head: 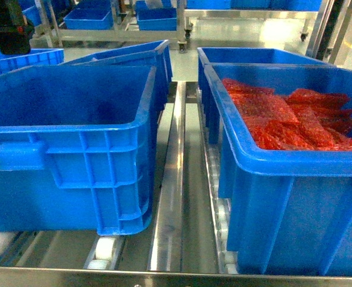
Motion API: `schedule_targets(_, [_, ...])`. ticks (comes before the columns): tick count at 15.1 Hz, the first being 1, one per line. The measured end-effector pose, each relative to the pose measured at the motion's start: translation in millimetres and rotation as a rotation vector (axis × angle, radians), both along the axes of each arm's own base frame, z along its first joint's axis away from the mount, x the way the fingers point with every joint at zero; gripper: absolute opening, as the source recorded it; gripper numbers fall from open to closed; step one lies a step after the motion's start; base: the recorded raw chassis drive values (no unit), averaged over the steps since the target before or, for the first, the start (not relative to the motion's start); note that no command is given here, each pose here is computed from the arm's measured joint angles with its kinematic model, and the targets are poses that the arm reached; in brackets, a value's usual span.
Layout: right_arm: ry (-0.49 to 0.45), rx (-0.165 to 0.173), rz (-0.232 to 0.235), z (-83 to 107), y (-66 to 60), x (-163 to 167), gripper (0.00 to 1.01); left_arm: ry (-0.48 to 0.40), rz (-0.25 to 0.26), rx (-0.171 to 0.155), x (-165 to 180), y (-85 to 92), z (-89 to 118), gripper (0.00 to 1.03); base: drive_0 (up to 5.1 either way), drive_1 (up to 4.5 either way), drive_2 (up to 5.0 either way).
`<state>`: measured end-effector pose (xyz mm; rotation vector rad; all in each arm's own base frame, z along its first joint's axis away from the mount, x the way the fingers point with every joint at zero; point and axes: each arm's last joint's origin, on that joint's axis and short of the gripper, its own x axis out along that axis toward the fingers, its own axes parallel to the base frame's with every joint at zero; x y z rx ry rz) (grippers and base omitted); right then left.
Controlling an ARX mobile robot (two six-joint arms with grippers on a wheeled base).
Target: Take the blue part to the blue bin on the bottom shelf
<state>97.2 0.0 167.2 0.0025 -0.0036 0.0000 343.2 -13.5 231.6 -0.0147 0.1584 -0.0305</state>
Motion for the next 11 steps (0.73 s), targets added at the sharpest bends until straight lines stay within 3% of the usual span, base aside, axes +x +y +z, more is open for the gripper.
schedule_targets(1, [0.0,0.0,0.0,0.0,0.0,0.0,0.98,0.0,0.0,0.0,0.0,0.0,0.0,1.0,0.0,0.0,0.0])
schedule_targets(11, [0.0,0.0,0.0,0.0,0.0,0.0,0.98,0.013,-0.001,-0.001,-7.2,0.9,7.1,0.98,0.0,0.0,0.0])
